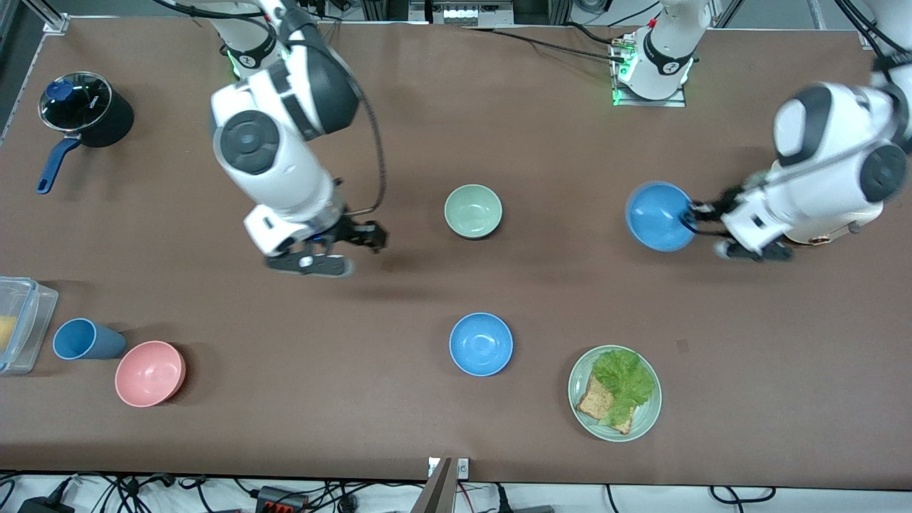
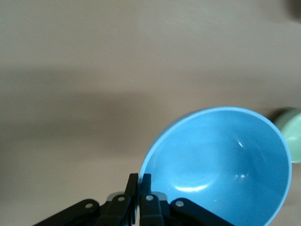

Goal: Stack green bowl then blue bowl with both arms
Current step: 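Release the green bowl with the right gripper while the left gripper lifts the blue bowl, then carry the blue bowl with the left gripper over the green bowl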

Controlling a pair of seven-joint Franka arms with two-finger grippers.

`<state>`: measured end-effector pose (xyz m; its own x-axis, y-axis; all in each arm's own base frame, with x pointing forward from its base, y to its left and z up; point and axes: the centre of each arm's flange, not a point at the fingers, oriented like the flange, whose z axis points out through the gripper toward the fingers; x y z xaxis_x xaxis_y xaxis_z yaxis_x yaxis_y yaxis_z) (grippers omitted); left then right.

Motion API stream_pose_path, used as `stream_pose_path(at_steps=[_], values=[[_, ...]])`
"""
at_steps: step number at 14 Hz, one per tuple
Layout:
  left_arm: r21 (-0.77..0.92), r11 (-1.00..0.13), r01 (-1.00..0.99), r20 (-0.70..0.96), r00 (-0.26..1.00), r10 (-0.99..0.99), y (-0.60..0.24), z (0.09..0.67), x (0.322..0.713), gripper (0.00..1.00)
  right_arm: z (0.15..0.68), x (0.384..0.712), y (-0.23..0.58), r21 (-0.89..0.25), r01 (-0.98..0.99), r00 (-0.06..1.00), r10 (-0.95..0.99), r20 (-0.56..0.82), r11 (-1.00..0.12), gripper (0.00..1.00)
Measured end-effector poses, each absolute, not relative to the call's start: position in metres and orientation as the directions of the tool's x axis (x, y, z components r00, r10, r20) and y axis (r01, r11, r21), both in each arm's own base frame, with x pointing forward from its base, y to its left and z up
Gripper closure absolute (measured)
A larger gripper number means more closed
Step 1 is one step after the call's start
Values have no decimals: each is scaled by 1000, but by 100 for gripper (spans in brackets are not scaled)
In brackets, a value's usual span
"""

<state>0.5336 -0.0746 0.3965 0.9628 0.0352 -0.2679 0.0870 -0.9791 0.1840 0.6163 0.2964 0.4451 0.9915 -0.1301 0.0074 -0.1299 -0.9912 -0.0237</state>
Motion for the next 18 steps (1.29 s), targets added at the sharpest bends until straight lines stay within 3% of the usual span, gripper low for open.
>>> stream_pose_path(at_steps=[9, 14, 18], values=[[163, -975, 149, -289, 952, 97, -306, 429, 446, 95, 495, 661, 125, -4, -170, 981, -170, 89, -985, 0], [231, -953, 195, -207, 967, 147, -332, 426, 450, 95, 546, 648, 24, -79, -143, 985, -149, 82, -987, 0], [227, -956, 186, -140, 978, 157, -366, 423, 436, 95, 569, 631, -18, -41, -50, 996, -53, 77, -998, 0]])
